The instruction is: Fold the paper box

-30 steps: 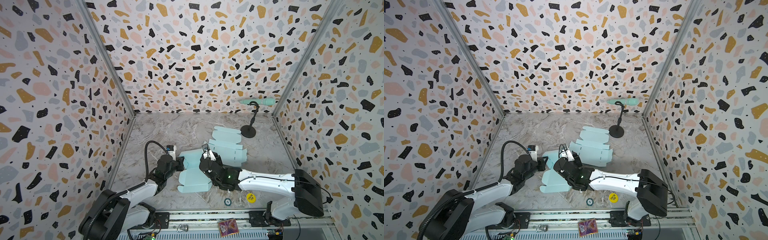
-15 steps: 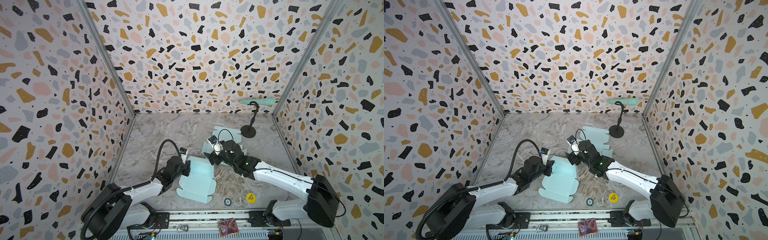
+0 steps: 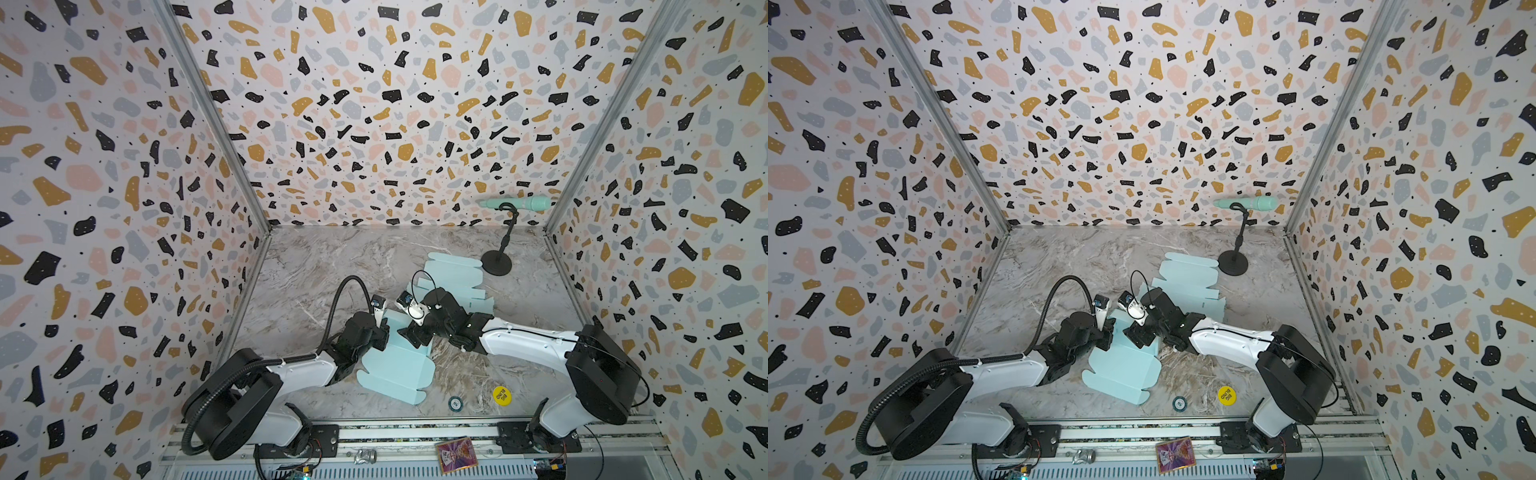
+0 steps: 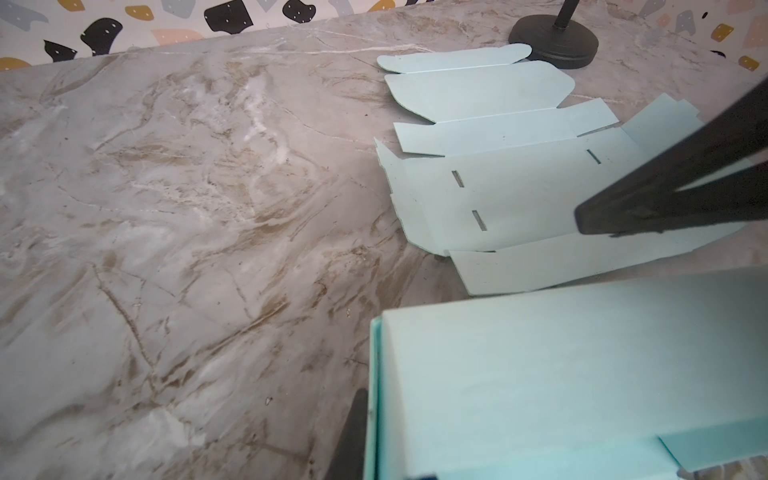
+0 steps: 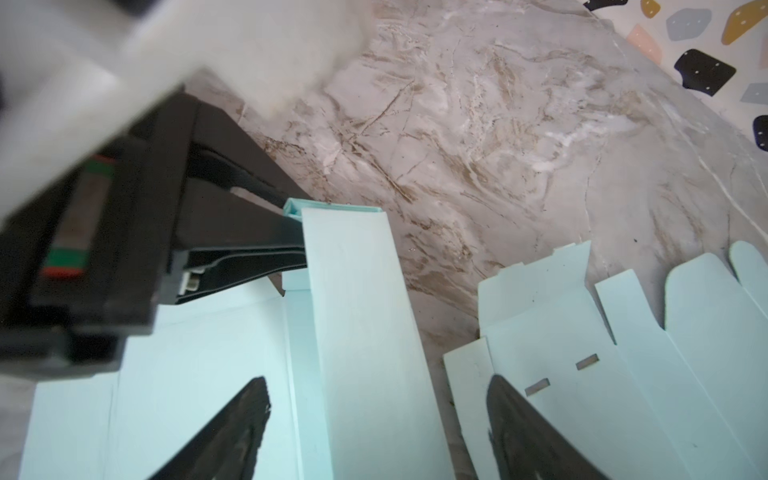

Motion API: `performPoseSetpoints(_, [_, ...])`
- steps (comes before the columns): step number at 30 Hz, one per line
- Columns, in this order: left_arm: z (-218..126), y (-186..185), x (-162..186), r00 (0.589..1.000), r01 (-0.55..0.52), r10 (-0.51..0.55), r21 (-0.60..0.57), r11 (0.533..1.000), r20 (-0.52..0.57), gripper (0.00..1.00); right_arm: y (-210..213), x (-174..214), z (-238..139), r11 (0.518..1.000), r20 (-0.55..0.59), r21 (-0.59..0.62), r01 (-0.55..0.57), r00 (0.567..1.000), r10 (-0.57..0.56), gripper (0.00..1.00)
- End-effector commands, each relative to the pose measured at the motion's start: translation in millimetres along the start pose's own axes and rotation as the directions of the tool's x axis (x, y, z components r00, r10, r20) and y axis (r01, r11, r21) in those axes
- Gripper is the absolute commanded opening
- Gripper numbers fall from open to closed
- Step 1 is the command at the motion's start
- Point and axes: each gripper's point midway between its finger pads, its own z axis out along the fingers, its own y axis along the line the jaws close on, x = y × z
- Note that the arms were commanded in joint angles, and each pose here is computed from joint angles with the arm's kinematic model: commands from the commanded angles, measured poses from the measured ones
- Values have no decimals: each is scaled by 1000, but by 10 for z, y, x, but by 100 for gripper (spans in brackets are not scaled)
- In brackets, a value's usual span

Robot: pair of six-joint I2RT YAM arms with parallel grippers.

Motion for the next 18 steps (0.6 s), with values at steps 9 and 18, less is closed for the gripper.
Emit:
performPoseSetpoints(9, [-132,22,65,1000,13,-13,-6,1000,-8,34,-315,-89,-104,979,-15,202,-2,1000,6,68])
performPoseSetpoints(18, [-408,135,-15,994,107,-105,-44,993,40,44,-453,-8,-106,971,-22,226,-80,996,88,60])
